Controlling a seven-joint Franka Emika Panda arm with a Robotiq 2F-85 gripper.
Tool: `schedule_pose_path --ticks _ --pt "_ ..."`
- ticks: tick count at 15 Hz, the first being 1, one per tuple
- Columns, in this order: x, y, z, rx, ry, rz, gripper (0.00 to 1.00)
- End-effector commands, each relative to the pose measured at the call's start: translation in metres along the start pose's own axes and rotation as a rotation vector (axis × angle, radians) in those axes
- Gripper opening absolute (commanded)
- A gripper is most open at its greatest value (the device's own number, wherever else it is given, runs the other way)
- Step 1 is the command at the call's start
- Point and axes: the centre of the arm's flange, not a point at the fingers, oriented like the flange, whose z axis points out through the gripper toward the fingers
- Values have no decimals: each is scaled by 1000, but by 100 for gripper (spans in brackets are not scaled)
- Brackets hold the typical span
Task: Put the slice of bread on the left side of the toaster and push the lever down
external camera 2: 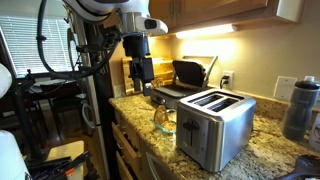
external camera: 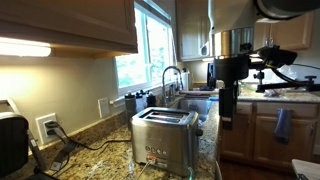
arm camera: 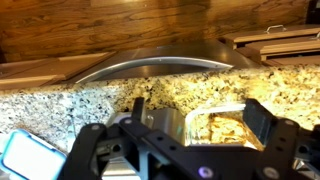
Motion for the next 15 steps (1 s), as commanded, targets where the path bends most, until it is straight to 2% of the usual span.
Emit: schedule_pose_path --ticks 1,4,5,15 --pt "20 -35 -1 15 28 -2 100" --pt "26 -55 -7 26 42 -38 100" --pt "18 -41 -4 4 28 -42 100" --pt "21 -45 0 16 19 -40 100"
